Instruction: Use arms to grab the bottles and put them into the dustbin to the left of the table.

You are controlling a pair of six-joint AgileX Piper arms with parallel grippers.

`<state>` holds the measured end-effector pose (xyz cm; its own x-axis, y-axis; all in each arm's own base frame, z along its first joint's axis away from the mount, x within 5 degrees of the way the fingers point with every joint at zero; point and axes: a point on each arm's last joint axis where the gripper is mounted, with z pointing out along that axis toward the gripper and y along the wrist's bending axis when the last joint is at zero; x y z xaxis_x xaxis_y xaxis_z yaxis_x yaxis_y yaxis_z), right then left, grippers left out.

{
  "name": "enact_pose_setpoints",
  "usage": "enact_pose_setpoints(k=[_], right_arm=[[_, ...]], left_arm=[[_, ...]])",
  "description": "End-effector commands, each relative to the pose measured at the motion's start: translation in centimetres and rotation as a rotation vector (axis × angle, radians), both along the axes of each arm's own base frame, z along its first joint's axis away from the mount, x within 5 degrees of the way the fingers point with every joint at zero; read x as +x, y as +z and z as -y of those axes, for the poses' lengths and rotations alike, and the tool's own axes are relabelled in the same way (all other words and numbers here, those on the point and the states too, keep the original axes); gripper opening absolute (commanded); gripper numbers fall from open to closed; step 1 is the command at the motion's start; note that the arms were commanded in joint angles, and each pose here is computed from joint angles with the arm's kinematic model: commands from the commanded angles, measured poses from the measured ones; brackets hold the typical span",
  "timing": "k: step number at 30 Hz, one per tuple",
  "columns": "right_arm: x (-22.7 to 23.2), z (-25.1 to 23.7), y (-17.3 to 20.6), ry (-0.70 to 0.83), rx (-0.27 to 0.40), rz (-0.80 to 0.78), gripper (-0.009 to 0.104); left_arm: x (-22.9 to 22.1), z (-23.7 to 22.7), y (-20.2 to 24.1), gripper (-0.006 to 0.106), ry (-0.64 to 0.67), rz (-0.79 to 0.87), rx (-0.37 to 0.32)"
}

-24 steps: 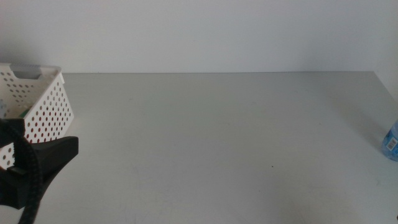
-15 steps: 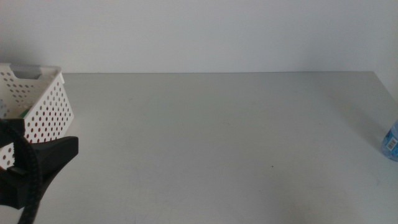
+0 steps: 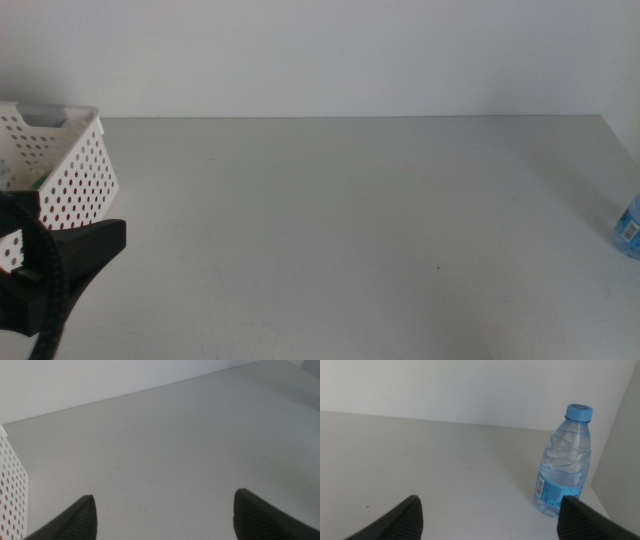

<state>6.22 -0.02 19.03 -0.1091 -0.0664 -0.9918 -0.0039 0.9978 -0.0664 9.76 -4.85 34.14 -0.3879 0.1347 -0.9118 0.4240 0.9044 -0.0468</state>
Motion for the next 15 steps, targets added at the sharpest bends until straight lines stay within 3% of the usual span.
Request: enact_pose_setpoints(k=[1, 15], right_arm=[[0.9, 0.1, 1.5, -0.007, -0.024, 0.108, 0.071], [4.6, 0.1, 0.6, -0.003, -0.041, 0.000, 0.071]], left_arm=[[0.2, 0.1, 1.5, 0.094, 0.003, 0.082, -0.056], [0.2, 0.1, 1.5, 0.094, 0.003, 0.082, -0.056]])
